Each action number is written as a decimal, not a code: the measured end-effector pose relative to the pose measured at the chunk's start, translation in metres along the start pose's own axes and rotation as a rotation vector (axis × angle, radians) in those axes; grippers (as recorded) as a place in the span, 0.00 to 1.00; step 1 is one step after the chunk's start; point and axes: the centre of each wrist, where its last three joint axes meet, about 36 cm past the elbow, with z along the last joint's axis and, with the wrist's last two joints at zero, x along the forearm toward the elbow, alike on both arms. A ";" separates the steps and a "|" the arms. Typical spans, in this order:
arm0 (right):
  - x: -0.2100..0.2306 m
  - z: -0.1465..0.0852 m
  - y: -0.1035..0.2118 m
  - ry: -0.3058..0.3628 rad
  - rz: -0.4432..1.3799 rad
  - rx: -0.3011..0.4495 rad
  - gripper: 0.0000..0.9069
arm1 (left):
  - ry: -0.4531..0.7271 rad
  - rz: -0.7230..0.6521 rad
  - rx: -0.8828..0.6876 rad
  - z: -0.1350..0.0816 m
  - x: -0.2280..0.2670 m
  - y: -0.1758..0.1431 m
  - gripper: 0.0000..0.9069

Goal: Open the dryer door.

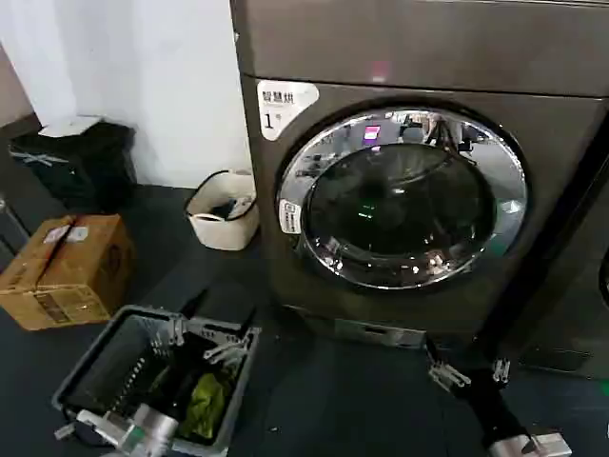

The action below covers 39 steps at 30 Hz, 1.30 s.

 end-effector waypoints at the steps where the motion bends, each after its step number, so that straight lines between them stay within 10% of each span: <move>1: -0.001 0.000 0.000 0.001 -0.008 0.001 1.00 | 0.004 0.010 0.003 0.000 0.000 0.000 1.00; 39: -0.154 -0.043 0.026 -0.087 -0.473 0.052 1.00 | 0.028 0.055 0.021 -0.017 0.005 -0.008 1.00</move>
